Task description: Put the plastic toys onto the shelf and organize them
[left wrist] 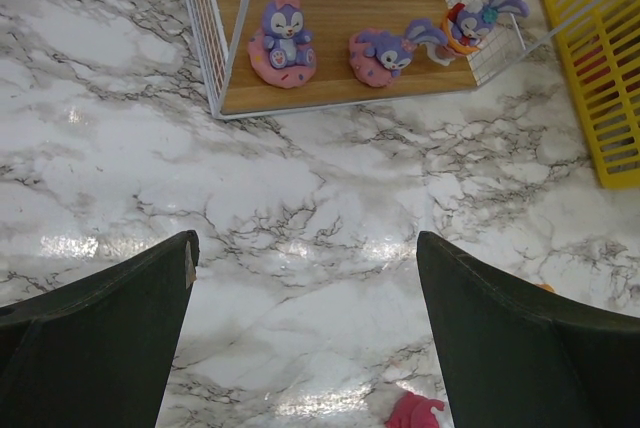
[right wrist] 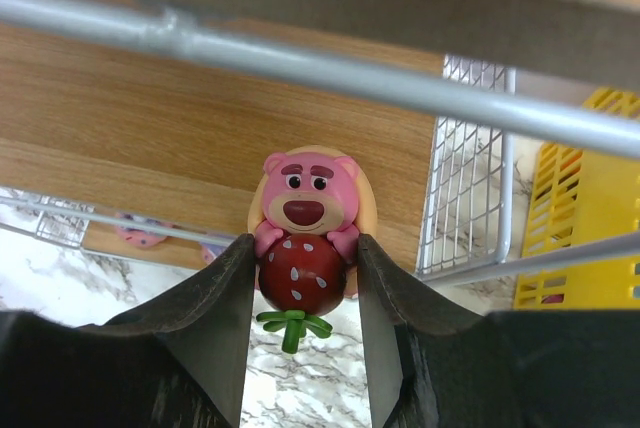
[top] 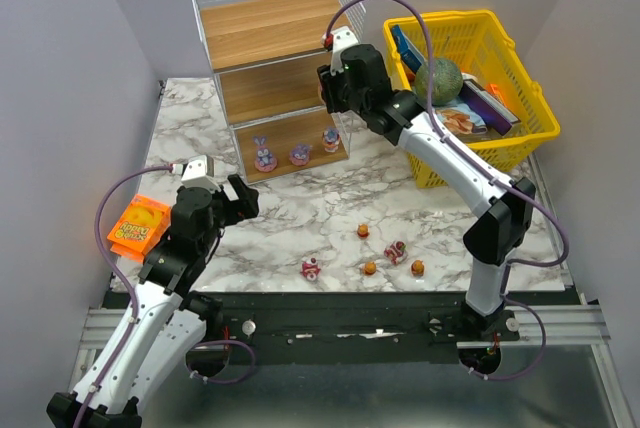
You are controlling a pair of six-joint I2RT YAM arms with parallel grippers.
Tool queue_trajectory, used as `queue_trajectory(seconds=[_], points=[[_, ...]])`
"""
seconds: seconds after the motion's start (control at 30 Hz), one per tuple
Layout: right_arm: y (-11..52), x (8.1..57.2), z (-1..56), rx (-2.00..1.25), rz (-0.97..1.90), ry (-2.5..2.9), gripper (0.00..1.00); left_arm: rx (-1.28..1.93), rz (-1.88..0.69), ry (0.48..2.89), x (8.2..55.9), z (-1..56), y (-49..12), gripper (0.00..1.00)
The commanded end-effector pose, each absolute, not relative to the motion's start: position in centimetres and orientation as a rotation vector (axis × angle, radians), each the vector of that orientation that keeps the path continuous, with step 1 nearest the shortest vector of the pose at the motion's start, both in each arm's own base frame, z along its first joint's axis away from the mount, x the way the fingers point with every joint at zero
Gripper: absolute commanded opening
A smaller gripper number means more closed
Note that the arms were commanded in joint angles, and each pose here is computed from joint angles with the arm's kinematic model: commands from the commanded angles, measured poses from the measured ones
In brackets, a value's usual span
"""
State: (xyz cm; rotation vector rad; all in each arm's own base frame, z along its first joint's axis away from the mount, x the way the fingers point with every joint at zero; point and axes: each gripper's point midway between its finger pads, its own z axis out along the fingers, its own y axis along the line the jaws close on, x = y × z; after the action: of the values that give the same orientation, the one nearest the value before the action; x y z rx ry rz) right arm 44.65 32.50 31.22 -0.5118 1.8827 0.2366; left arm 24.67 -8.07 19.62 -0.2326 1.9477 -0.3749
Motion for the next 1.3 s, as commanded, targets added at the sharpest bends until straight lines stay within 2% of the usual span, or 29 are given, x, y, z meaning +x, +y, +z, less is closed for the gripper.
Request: queue_trajectory(seconds=[0.0,0.3,0.67,0.9,1.27], points=[[32.1,46.1,32.1,-0.498,0.176,1.847,0.01,-0.244,-0.346,1.932,24.6,20.2,-7.5,0.99],[32.4,47.0,31.3,-0.482,0.164,1.821,0.04,-0.244,-0.340,1.936,24.7,20.1,-7.5,0.99],[32.4,47.8,30.7,-0.459,0.135,1.827,0.15,-0.243,-0.334,1.943,24.7,19.9,-7.4,0.99],[32.1,48.1,30.7,-0.445,0.121,1.828,0.19,-0.244,-0.335,1.938,24.7,20.1,-7.4,0.99],[32.0,48.0,30.6,-0.446,0.136,1.832,0.34,-0.241,-0.332,1.946,24.7,20.0,-7.5,0.99]])
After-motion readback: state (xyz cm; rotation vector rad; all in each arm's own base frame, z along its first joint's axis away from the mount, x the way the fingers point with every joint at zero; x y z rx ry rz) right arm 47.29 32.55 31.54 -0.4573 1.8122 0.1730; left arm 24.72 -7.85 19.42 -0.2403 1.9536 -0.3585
